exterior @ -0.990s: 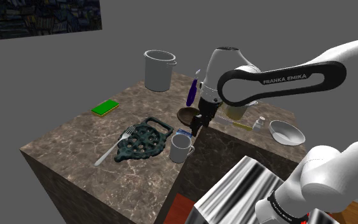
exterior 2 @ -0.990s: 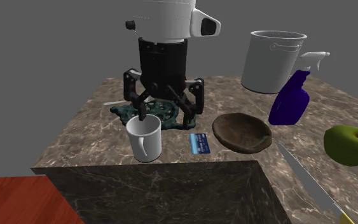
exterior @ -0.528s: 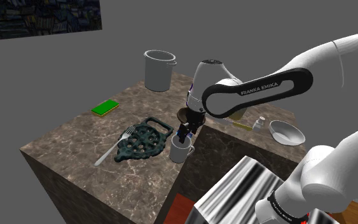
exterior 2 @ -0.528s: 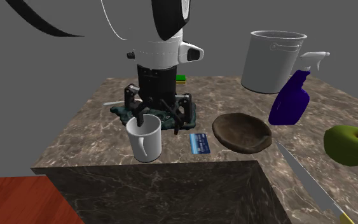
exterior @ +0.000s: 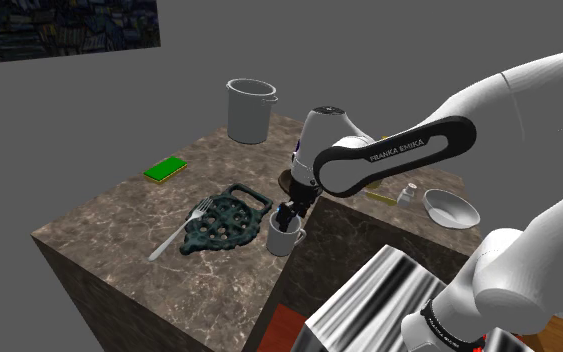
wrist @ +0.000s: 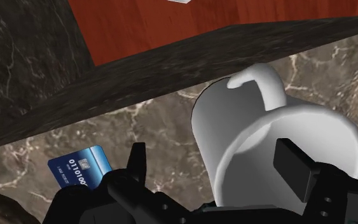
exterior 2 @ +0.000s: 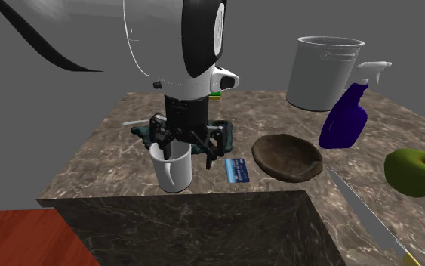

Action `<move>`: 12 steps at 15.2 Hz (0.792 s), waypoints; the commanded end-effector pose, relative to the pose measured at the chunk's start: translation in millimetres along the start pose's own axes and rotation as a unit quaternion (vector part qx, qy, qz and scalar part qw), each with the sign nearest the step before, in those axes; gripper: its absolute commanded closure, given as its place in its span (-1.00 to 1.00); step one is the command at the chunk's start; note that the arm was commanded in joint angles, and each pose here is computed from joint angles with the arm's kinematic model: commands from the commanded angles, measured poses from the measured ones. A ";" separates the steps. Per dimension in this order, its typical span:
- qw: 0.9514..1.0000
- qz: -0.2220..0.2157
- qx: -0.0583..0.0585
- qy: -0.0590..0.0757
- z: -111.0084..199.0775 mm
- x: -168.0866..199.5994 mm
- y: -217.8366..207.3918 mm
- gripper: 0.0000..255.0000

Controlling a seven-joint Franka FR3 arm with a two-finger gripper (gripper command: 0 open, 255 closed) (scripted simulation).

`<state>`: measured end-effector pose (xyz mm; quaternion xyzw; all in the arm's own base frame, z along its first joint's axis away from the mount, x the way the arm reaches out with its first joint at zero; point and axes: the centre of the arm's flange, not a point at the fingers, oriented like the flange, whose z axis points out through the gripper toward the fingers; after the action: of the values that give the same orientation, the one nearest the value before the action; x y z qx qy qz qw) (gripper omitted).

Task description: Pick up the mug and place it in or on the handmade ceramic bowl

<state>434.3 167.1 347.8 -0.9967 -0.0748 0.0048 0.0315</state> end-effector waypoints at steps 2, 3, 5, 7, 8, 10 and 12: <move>1.000 0.000 0.000 0.000 0.6 0.1 -0.1 -1.00; 1.000 0.000 0.000 0.000 0.6 0.1 -0.1 -1.00; 1.000 0.000 0.000 0.000 0.5 0.1 -0.1 1.00; 1.000 0.000 0.000 0.000 0.5 0.1 -0.1 1.00; 1.000 0.000 0.000 0.000 0.5 0.1 -0.1 1.00; 1.000 0.000 0.000 0.000 0.5 0.1 -0.1 1.00; 1.000 0.000 0.000 0.000 0.5 -0.1 -0.1 1.00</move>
<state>434.3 167.4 347.7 -0.9967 -0.0749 0.0043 0.0316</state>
